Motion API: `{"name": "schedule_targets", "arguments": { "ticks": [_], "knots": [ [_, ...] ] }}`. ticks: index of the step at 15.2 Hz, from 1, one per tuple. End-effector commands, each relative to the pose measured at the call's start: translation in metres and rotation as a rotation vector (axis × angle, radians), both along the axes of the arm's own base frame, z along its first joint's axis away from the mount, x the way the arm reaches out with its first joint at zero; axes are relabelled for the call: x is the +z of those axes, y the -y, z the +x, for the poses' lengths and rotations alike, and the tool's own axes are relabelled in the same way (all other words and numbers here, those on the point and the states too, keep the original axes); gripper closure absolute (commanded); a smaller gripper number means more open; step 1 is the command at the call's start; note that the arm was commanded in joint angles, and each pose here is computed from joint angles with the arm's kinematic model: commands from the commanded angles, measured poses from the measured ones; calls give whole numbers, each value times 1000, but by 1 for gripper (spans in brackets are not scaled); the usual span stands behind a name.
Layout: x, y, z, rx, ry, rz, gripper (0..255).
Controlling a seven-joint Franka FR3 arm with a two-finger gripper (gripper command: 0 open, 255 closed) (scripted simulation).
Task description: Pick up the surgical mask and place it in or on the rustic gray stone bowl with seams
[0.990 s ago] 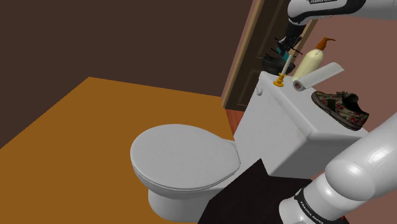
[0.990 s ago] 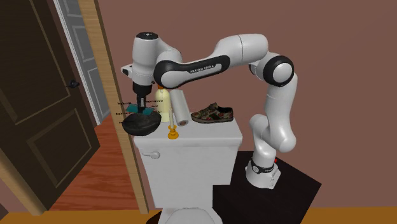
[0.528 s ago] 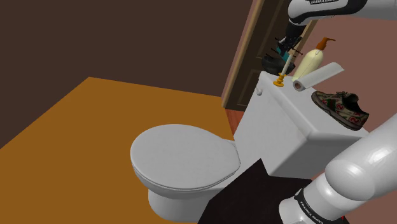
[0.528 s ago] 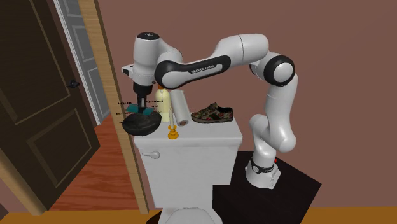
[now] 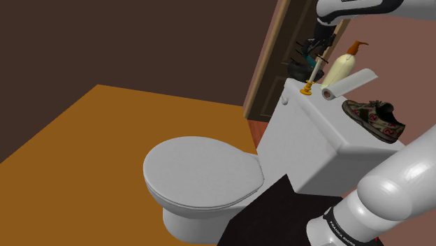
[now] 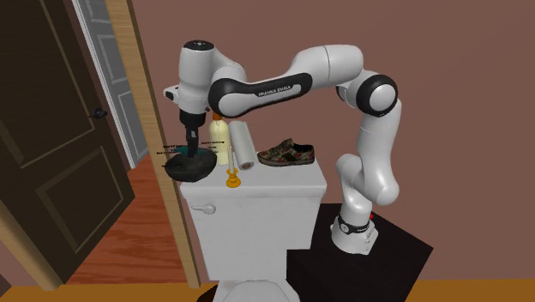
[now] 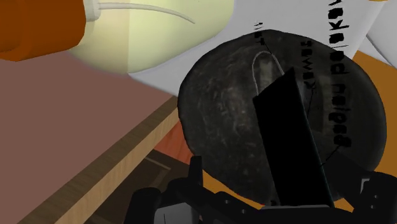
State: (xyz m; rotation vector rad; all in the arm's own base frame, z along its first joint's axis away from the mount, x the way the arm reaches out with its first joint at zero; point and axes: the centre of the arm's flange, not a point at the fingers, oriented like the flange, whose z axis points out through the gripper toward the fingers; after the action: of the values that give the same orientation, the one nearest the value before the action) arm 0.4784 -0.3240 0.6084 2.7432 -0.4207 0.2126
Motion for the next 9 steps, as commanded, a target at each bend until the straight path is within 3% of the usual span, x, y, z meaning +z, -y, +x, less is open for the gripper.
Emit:
{"name": "schedule_targets", "arguments": {
  "ticks": [1,9],
  "knots": [
    [21,-7,-3,0,-1,1,0],
    [31,-11,-4,0,-1,1,0]
  ]
}}
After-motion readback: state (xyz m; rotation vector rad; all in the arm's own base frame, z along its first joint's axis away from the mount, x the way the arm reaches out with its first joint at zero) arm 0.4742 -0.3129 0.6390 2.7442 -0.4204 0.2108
